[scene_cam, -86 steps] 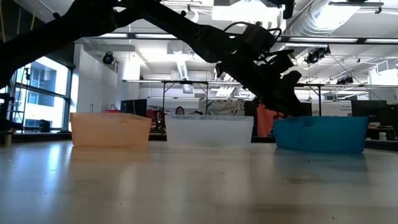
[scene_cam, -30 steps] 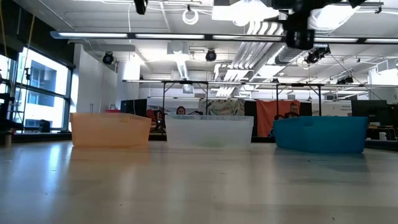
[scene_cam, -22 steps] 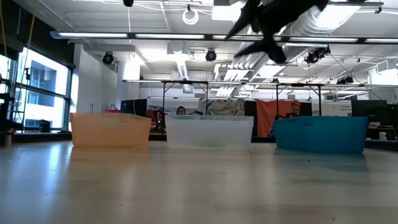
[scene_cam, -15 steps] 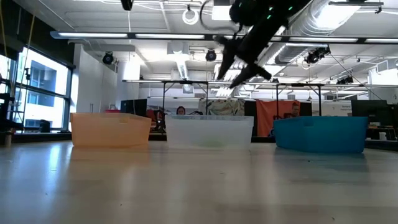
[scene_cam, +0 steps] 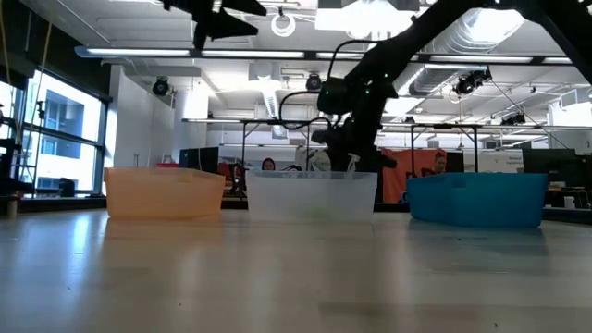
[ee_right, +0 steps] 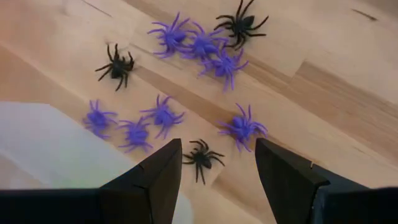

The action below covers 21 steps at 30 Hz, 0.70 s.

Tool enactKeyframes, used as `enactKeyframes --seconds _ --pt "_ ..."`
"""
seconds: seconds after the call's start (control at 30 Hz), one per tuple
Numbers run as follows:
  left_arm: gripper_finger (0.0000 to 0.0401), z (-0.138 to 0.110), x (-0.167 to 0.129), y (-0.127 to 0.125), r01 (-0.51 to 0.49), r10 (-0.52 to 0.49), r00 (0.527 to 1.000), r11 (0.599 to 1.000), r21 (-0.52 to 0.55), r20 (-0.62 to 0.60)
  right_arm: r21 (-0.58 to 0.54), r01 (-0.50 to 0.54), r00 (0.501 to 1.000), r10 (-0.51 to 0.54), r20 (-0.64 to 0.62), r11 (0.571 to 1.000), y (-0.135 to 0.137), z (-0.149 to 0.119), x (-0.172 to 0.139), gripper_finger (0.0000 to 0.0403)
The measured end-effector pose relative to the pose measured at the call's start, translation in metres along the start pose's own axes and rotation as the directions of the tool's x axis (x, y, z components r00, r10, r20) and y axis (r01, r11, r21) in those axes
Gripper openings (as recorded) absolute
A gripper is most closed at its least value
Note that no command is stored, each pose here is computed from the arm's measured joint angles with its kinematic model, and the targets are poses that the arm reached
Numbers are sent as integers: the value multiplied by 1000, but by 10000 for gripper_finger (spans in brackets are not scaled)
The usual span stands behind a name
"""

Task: Sort Halloween decoration
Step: Put the purple spider toy into the blue bin

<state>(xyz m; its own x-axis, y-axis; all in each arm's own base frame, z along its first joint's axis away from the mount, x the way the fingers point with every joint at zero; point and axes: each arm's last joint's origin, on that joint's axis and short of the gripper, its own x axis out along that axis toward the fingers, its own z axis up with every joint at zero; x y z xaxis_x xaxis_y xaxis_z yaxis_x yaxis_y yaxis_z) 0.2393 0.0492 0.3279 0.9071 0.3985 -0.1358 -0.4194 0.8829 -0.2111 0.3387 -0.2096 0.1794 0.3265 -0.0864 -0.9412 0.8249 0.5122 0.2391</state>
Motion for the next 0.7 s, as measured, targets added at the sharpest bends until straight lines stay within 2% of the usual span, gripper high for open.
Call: enactKeyframes --seconds 0.23,0.5,0.7 --pt "200 -1 29 29 8 -7 1000 999 -53 17 52 2 1000 -3 30 999 -13 10 2 199" --pt "200 9 40 69 27 -27 1000 996 88 1 203 -14 1000 15 -4 979 -27 15 6 199" --pt "200 14 37 92 54 -54 999 992 116 -4 308 -4 1000 12 -25 951 -22 12 17 199"
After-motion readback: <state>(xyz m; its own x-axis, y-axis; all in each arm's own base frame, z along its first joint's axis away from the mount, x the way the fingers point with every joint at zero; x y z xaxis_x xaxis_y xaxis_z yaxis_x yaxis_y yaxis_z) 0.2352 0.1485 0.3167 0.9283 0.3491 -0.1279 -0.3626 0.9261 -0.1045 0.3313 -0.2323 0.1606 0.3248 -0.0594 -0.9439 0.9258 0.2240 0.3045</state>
